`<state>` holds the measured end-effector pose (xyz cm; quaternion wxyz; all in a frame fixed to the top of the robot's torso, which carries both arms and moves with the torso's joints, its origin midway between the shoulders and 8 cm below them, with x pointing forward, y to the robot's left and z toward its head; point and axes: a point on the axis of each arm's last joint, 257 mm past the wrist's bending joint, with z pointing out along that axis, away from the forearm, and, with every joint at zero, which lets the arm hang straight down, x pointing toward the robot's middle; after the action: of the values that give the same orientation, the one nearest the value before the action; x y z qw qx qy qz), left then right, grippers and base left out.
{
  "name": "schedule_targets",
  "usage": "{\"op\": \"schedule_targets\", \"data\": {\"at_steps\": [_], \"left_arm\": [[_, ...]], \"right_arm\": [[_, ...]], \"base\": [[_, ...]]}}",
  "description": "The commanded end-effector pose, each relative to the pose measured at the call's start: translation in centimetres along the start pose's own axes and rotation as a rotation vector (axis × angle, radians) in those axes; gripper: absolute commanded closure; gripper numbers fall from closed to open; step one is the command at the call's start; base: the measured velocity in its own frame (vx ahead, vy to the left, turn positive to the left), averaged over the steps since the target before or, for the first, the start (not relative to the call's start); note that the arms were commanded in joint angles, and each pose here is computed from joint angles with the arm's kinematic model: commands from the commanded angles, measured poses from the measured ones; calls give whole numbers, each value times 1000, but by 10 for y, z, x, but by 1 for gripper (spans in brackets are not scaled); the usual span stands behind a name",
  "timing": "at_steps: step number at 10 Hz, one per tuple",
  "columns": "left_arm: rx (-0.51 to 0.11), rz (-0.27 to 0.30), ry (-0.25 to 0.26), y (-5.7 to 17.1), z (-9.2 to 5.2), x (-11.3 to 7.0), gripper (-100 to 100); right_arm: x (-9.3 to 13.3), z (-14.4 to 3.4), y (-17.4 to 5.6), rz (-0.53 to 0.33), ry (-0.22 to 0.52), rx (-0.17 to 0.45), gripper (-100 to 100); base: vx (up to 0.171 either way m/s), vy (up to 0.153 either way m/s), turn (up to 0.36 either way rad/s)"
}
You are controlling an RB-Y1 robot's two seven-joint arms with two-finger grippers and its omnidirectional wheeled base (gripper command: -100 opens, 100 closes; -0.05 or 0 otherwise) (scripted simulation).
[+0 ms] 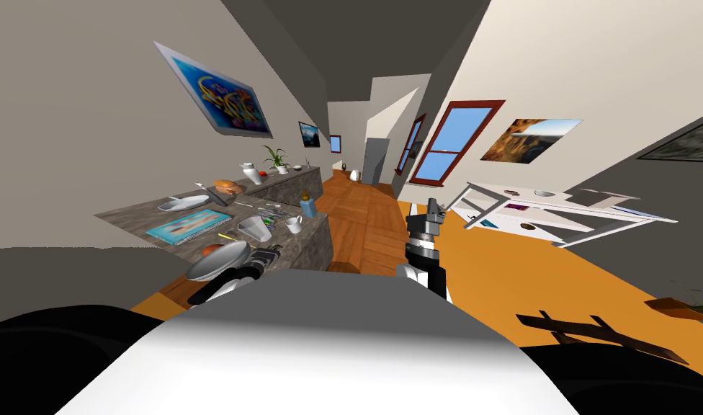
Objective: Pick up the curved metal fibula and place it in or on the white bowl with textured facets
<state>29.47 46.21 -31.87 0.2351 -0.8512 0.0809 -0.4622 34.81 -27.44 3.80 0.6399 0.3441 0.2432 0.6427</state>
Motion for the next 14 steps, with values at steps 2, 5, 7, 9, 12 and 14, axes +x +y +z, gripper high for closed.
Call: {"op": "schedule_targets", "data": {"at_steps": [2,5,7,9,12,14], "left_arm": [[0,1,0,0,0,0,100],[-4,0,0,3,-8,-1,100],[-10,2,1,5,-17,-2,100],[-8,2,0,4,-16,-2,0],[-20,-19,95,0,-7,49,100],[-25,-41,141,-3,-5,74,100]], "right_arm": [[0,0,0,0,0,0,0],[0,0,0,0,0,0,0],[0,0,0,0,0,0,0],[0,0,0,0,0,0,0],[0,0,0,0,0,0,0],[0,0,0,0,0,0,0]], "base": [[0,0,0],[3,2,13],[14,3,41],[0,0,0],[-95,-10,-9],[-103,-29,-9]]}}
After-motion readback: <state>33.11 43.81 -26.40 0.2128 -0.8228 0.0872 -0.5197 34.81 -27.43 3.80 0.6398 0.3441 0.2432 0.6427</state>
